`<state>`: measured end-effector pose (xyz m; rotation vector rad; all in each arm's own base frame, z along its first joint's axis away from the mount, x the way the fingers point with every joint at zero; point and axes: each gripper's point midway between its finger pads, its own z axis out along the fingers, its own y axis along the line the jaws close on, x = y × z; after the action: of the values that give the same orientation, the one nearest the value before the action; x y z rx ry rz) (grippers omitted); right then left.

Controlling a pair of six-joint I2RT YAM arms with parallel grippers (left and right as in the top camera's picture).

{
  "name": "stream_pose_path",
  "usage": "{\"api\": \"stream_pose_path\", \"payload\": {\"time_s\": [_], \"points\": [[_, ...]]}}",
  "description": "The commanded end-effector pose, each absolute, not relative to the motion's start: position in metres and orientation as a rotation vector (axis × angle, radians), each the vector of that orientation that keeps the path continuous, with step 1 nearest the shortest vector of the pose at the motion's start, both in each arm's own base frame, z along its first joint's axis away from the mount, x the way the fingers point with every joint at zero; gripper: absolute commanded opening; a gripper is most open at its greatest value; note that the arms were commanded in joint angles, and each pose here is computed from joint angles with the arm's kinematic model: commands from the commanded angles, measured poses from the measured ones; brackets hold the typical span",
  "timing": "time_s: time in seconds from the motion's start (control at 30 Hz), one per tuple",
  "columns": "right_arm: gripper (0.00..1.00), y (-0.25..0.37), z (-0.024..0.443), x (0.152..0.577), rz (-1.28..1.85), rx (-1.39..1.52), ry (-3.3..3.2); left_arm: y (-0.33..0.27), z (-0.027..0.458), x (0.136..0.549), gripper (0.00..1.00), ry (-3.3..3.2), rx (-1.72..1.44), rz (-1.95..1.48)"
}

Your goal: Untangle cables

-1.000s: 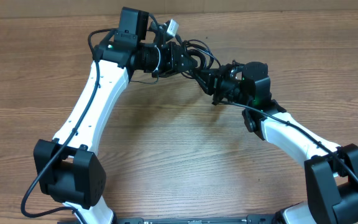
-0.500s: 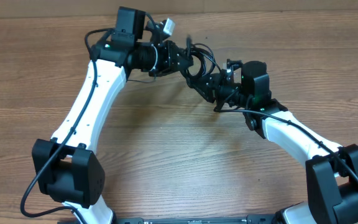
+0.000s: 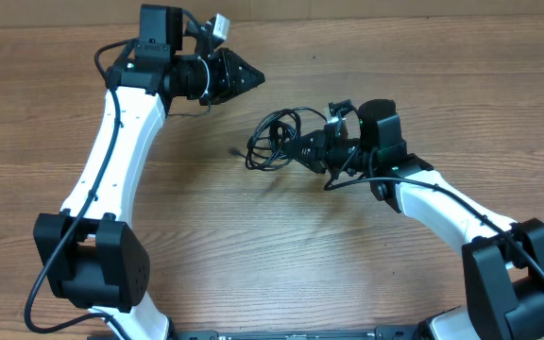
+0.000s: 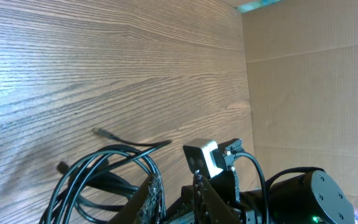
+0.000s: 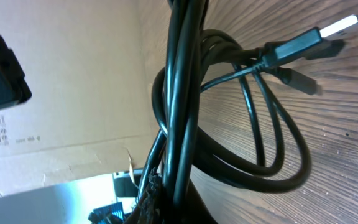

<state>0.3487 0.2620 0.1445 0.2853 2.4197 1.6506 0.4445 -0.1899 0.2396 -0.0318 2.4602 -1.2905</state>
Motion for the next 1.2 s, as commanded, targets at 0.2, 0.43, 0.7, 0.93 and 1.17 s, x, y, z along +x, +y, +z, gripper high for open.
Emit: {"api": "stream_pose_path", "payload": {"time_s": [0.2,0.43,0.7,0.93,1.17], "points": [[0.04,0.267,0.149,0.34,1.667,0.088,2.388,-0.19,0.244,0.447,0.2,2.433,0.036,-1.261],[0.04,0.263,0.135,0.332,1.539,-0.156,2.374,-0.188,0.233,0.433,0.19,2.406,0.352,-1.147],[0.04,0.257,0.12,0.331,1.421,-0.231,2.398,-0.166,0.197,0.408,0.33,2.488,0.678,-0.885],[0.04,0.271,0.149,0.317,1.511,-0.614,2.144,-0.141,0.177,0.406,0.33,2.636,0.595,-0.684],[0.04,0.276,0.166,0.318,1.502,-0.735,2.001,-0.142,0.178,0.403,0.42,2.707,0.38,-0.765]]}}
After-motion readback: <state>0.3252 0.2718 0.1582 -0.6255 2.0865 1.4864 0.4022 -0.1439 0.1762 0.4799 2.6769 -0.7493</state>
